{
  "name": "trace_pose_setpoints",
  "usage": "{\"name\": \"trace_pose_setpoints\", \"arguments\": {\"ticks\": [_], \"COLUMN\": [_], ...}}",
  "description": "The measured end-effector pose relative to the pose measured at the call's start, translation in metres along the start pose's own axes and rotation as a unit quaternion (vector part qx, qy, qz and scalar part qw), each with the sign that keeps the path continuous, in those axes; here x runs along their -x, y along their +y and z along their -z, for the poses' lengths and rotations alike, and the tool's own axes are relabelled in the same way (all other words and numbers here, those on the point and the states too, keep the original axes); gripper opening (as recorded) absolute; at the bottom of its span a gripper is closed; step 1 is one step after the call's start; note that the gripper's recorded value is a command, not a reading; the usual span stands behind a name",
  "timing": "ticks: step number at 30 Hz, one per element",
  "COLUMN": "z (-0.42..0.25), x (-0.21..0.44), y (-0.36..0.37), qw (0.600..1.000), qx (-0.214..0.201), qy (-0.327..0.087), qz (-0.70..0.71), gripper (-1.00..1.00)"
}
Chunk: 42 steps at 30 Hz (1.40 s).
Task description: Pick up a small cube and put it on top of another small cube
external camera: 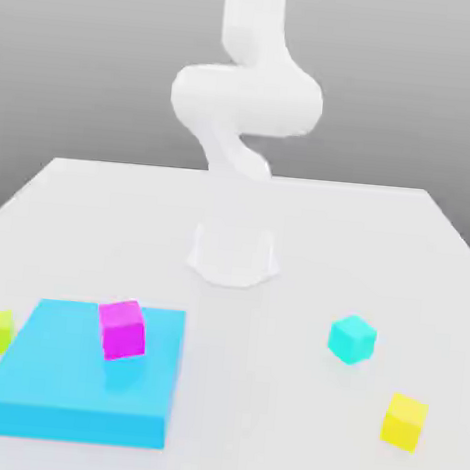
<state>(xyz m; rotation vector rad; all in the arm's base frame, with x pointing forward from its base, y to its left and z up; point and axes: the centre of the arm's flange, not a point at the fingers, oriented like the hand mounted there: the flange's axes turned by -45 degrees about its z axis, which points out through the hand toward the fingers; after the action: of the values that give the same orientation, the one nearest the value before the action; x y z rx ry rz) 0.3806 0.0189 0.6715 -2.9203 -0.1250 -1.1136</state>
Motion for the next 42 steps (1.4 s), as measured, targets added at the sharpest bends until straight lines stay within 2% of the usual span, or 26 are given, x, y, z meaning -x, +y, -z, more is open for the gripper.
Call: {"name": "trace_pose_setpoints", "arguments": {"ticks": [6, 12, 20, 24, 30, 31, 37, 42], "z": [-0.123, -0.225, -0.325, -0.361, -0.413, -0.418, -0.421, -0.388], "x": [0.023, 0.08, 0.203, 0.274, 0.336, 0.341, 0.344, 0.314], "y": [-0.055, -0.119, -0.207, -0.226, -0.233, -0.233, -0.233, -0.233], "qw": [0.99, 0.959, 0.884, 0.84, 0.822, 0.822, 0.821, 0.821], "qx": [-0.051, -0.097, -0.153, -0.17, -0.177, -0.177, -0.177, -0.177], "qy": [-0.084, -0.161, -0.252, -0.295, -0.309, -0.309, -0.309, -0.309], "qz": [0.106, 0.212, 0.362, 0.423, 0.445, 0.445, 0.446, 0.446], "gripper": [0.0, 0.0, 0.0, 0.0, 0.0, -1.0, -1.0, -1.0]}}
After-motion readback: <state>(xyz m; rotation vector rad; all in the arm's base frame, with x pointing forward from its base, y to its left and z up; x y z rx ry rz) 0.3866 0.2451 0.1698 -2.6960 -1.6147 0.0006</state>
